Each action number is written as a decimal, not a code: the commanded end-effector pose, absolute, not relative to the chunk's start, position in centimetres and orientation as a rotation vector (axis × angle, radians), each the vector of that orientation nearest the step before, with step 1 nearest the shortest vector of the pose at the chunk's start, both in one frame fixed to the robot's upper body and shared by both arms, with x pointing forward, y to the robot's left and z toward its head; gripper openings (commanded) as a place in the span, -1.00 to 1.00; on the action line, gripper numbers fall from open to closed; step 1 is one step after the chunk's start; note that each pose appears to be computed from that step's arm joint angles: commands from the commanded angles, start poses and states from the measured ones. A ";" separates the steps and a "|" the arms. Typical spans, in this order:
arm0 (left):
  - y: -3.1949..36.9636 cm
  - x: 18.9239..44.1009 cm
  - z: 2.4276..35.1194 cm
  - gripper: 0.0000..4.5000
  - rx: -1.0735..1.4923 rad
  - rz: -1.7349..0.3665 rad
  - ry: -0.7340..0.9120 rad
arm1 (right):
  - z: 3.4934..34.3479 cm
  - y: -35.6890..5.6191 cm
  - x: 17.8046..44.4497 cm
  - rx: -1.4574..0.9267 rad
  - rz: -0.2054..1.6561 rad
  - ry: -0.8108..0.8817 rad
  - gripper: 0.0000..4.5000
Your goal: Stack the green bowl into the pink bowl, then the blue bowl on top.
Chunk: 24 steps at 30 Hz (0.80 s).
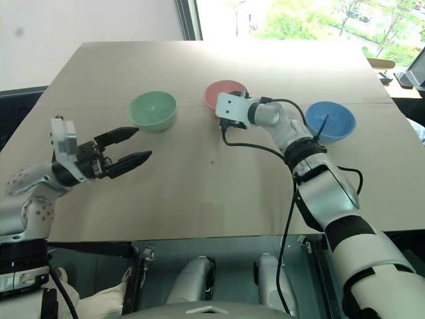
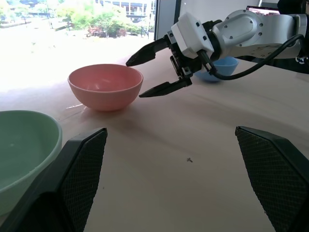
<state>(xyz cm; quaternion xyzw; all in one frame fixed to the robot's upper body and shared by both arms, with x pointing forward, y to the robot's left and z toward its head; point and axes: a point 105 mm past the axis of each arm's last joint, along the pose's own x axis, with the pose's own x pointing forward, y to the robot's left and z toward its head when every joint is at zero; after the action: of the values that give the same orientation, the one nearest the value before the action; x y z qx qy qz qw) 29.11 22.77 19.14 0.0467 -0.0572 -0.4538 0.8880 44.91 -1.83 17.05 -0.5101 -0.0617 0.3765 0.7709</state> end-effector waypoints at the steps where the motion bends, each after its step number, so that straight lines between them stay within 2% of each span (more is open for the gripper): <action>1: 22.7 28.4 20.5 1.00 0.133 -0.940 -0.159 | 17.4 -1.6 45.1 -1.156 0.798 -0.165 0.16; 4: 22.9 28.3 20.5 1.00 0.132 -0.928 -0.157 | 17.5 -1.5 45.1 -1.159 0.797 -0.176 -0.36; 6: 22.8 28.2 20.4 1.00 0.130 -0.929 -0.155 | 17.6 -1.5 45.1 -1.159 0.799 -0.182 -0.59; 8: 22.6 28.1 20.2 1.00 0.131 -0.934 -0.155 | 17.7 -1.6 45.1 -1.173 0.793 -0.193 -0.98; 13: 22.3 28.2 20.0 1.00 0.122 -0.938 -0.157 | 18.4 -2.0 45.0 -1.185 0.796 -0.229 -0.99; 16: 22.1 28.4 20.0 1.00 0.119 -0.943 -0.159 | 17.8 -1.9 43.7 -1.074 0.928 -0.218 -0.99; 18: 22.0 28.5 20.0 1.00 0.115 -0.947 -0.161 | 16.1 -2.6 40.7 -0.975 1.130 -0.151 -0.99; 20: 22.1 28.5 19.9 1.00 0.112 -0.946 -0.160 | 15.1 -3.5 36.4 -0.951 1.280 -0.102 -0.99; 24: 21.9 28.7 19.6 1.00 0.108 -0.954 -0.155 | 13.8 -5.2 30.7 -0.962 1.390 0.063 -0.99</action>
<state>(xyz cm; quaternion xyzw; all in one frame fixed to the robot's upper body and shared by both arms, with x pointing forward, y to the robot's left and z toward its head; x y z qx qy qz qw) 28.81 22.11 18.95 0.0393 -0.0600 -0.4540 0.8881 32.93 -5.86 13.74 -0.4308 0.0084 0.5859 0.6863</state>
